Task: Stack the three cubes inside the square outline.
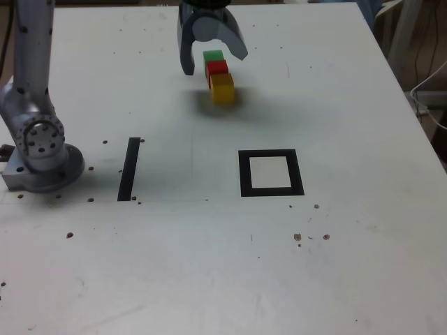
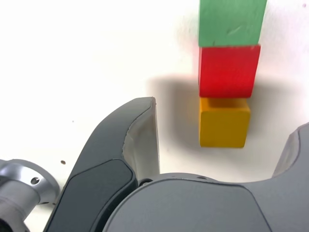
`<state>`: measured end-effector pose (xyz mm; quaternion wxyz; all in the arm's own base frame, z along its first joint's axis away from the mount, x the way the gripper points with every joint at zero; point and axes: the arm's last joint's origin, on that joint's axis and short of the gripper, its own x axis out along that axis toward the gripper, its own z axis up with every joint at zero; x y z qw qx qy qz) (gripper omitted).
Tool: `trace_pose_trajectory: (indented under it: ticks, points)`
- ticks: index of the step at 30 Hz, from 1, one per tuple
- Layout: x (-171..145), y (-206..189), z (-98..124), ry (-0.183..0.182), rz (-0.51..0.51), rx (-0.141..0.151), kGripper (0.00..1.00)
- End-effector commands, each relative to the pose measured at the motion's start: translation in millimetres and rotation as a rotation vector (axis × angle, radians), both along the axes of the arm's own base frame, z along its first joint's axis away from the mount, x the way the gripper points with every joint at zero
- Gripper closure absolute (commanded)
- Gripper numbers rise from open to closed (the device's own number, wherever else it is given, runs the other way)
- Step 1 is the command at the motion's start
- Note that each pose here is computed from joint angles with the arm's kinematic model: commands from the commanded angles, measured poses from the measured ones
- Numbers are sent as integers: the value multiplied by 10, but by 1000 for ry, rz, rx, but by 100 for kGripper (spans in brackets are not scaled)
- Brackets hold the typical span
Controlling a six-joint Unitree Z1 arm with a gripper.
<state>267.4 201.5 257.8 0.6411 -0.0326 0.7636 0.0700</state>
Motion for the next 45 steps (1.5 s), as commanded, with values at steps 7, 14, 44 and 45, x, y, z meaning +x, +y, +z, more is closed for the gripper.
trace_pose_trajectory:
  ticks: [7,14,44,45]
  points:
    - [46,107,-216,22,9,-19,9]
    - [78,118,-270,8,10,-34,10]
    - [188,299,-453,2,6,-19,40]
    - [190,300,-456,2,6,-19,40]
